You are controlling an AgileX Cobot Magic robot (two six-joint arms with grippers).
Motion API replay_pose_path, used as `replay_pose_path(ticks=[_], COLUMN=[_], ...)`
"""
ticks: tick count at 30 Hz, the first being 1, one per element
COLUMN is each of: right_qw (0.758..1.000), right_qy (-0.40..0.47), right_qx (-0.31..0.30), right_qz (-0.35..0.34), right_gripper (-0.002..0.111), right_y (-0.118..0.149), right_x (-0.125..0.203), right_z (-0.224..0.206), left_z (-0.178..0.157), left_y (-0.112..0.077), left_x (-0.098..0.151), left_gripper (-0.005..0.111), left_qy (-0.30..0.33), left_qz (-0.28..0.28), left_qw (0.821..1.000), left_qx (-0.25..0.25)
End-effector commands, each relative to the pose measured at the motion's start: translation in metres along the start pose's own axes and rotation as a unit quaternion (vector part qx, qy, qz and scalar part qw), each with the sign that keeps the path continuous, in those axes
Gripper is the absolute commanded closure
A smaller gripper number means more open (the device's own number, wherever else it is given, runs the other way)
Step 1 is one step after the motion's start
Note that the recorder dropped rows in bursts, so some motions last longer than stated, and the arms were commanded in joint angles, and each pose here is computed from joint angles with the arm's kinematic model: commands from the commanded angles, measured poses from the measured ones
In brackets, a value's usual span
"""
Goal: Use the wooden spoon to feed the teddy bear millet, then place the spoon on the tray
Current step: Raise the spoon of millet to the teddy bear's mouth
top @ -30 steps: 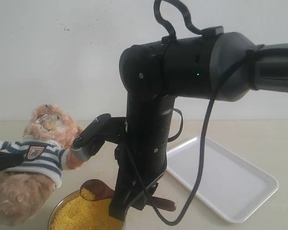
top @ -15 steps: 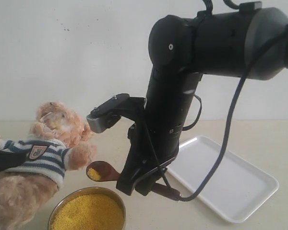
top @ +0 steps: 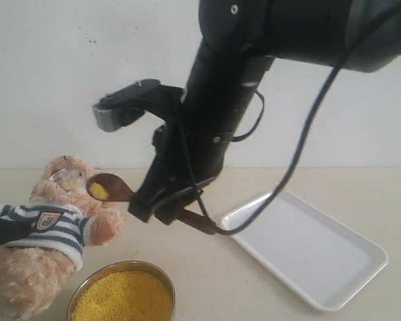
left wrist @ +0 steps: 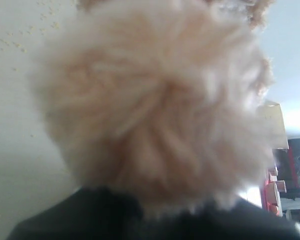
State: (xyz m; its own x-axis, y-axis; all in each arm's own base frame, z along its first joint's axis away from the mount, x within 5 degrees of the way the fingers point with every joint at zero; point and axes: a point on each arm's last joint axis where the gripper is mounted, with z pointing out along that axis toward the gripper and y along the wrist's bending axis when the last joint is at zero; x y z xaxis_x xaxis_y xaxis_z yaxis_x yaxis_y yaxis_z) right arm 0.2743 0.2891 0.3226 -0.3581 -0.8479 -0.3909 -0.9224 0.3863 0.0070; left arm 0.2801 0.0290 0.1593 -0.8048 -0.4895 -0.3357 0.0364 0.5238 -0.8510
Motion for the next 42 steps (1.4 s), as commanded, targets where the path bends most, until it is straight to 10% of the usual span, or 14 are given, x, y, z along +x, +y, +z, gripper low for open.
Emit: replay_pose_path(ticks=[1, 19, 37, 42], right_qw=[0.999, 0.997, 0.998, 0.988], right_qy=[-0.031, -0.026, 0.008, 0.036], right_qx=[0.004, 0.067, 0.054, 0.136], right_qz=[0.015, 0.016, -0.021, -0.066], right_gripper=[0.108, 0.108, 0.108, 0.108], right_y=[-0.001, -0.036, -0.018, -0.009], right_x=[-0.029, -0.062, -0.062, -0.065], right_z=[0.006, 0.072, 0.079, 0.079], left_z=[0.000, 0.000, 0.000, 0.000], left_y=[-0.003, -0.005, -0.005, -0.003], left_x=[0.002, 0.007, 0.006, 0.003], left_gripper=[0.103, 0.103, 0.103, 0.103], left_qy=[0.009, 0.040, 0.033, 0.018], left_qz=[-0.003, 0.005, 0.001, -0.002], left_qw=[1.000, 0.999, 0.999, 1.000], left_qx=[0.017, 0.025, 0.023, 0.013])
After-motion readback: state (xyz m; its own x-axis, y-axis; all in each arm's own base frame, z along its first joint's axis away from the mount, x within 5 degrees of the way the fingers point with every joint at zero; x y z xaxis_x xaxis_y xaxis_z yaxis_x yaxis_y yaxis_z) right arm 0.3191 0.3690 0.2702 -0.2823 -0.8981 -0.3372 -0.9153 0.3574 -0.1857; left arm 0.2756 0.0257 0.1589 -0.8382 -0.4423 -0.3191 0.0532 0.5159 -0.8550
